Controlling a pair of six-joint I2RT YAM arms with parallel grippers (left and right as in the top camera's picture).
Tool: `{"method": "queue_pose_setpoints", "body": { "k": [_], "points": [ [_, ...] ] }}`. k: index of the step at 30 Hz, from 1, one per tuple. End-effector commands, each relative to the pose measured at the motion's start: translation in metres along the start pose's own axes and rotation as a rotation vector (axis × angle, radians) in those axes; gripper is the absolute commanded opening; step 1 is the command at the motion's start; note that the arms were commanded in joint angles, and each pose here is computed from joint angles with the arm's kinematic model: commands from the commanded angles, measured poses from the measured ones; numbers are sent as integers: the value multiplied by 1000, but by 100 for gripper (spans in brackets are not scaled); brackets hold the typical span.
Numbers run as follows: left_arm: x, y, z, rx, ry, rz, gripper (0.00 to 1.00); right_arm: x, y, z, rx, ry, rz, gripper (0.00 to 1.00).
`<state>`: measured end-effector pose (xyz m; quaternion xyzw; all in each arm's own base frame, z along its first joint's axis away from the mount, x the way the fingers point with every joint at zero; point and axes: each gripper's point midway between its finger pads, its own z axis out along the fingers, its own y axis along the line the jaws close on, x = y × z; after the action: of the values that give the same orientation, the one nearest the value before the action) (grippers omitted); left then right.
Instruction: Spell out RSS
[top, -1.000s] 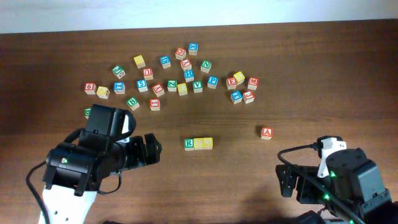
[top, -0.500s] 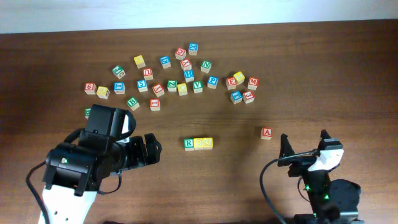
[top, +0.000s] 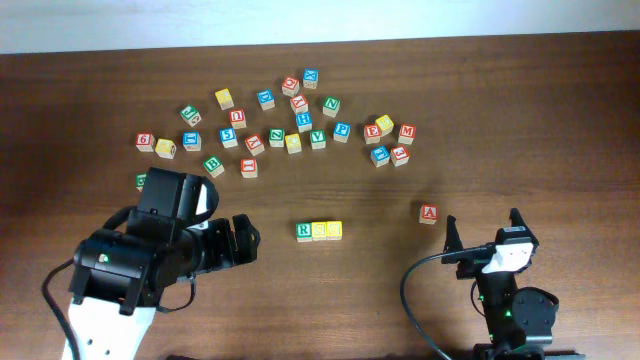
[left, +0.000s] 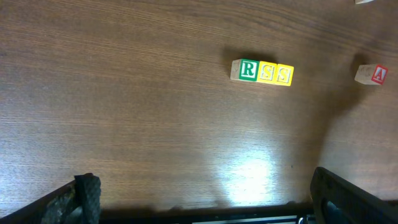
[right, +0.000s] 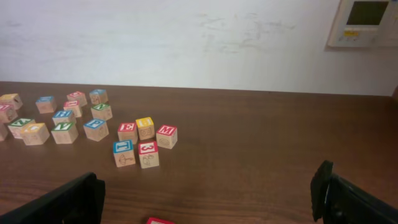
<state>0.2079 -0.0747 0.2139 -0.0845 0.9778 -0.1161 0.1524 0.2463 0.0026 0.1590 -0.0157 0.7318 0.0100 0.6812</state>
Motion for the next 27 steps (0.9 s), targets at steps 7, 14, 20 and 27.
{"method": "queue_pose_setpoints", "body": {
  "k": [7,14,20,27],
  "points": [
    [-1,2,-1,-8,-9,1,99,2,-7,0,37,1,29,98],
    [-1,2,-1,-8,-9,1,99,2,-7,0,38,0,29,98],
    [0,3,-1,-14,-9,4,100,2,-7,0,38,0,29,98],
    [-36,11,-19,83,-399,331,99,2,-7,0,38,0,29,98]
  ]
}}
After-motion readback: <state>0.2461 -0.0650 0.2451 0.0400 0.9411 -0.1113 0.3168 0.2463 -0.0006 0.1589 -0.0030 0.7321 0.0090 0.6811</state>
